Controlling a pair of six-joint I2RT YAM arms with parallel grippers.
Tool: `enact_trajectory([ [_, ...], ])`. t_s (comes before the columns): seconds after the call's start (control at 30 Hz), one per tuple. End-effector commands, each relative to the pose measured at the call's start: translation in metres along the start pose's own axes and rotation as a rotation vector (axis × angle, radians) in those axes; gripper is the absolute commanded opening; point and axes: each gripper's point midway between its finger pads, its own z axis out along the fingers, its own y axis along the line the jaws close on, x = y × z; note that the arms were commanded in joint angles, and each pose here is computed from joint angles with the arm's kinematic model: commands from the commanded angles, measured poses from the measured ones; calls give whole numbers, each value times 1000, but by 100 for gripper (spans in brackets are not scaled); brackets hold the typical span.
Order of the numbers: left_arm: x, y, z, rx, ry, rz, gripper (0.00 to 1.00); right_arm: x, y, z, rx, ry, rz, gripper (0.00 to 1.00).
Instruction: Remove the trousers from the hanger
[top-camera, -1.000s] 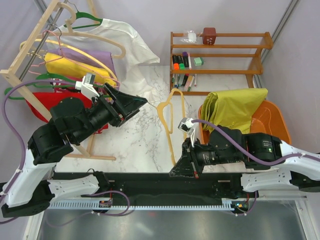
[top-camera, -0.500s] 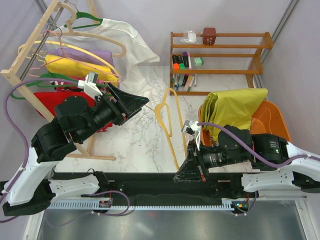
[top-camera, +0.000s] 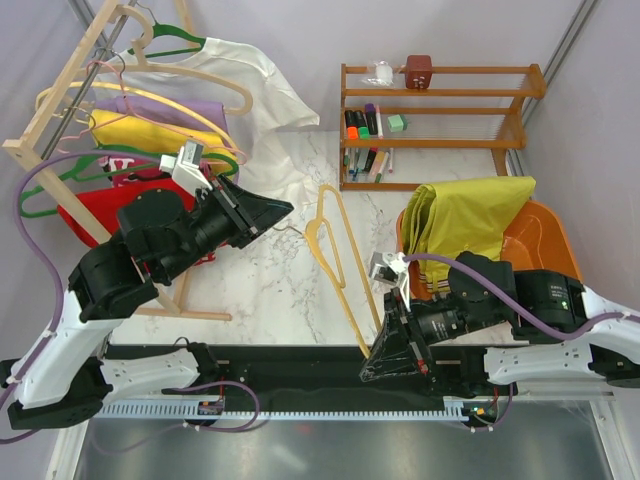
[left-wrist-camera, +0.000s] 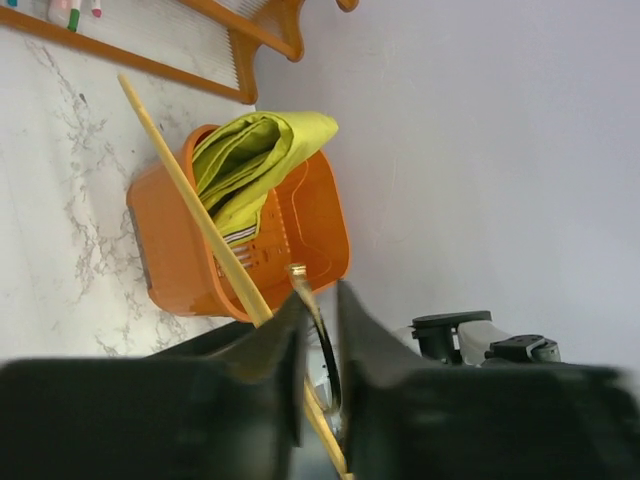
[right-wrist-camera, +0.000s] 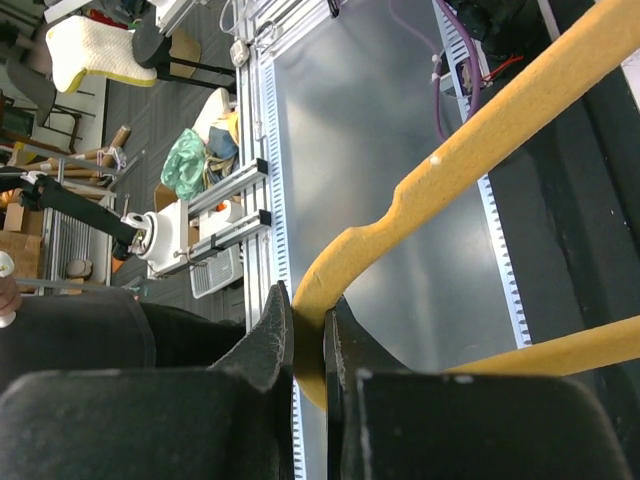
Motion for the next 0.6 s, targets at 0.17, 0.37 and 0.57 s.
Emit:
enact_trajectory([
  [0.17, 1, -5, -5, 41, 9, 26, 43, -11, 5, -7, -21, -73, -48, 0],
  [0.37, 7, 8, -19, 41, 23, -13, 61, -27, -6, -14, 59, -186, 32, 0],
  [0.57, 5, 20, -48, 70, 5, -52, 70, -24, -15, -16, 86, -211, 70, 0],
])
